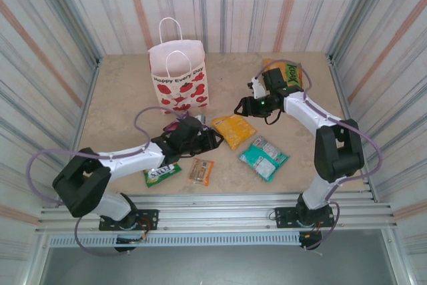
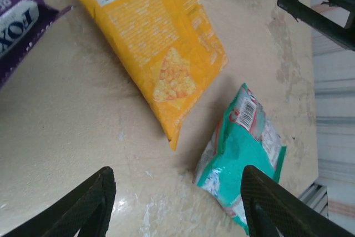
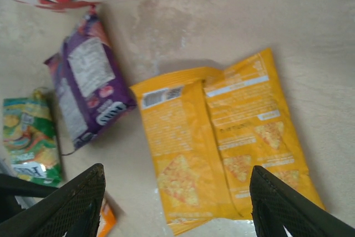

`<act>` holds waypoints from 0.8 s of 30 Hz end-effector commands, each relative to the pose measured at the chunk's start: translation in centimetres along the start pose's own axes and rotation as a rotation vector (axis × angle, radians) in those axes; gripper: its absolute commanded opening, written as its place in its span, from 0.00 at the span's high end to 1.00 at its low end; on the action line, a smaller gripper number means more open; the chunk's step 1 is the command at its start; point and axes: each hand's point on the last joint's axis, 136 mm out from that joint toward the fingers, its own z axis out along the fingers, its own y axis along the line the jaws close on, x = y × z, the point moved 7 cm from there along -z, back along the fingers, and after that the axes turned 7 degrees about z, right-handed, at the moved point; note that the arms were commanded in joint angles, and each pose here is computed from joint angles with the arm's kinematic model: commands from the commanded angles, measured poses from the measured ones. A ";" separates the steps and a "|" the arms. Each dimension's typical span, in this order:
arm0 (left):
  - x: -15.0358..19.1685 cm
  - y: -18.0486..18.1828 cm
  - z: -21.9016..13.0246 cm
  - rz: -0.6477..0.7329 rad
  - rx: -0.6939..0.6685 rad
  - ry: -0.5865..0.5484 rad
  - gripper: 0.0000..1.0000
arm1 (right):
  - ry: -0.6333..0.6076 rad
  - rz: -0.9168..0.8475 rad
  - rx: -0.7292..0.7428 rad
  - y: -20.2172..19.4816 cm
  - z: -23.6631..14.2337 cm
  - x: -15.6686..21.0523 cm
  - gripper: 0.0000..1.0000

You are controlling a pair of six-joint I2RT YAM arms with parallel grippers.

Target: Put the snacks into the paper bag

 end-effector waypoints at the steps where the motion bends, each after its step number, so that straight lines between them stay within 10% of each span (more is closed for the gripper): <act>1: -0.4 0.7 1.3 -0.122 -0.024 -0.080 0.37 | 0.040 0.055 0.035 -1.8 1.5 0.4 0.31; 24: -0.6 1.7 7.3 -0.236 -0.041 -0.108 0.50 | 0.180 0.151 -0.015 -6.2 5.0 2.8 0.39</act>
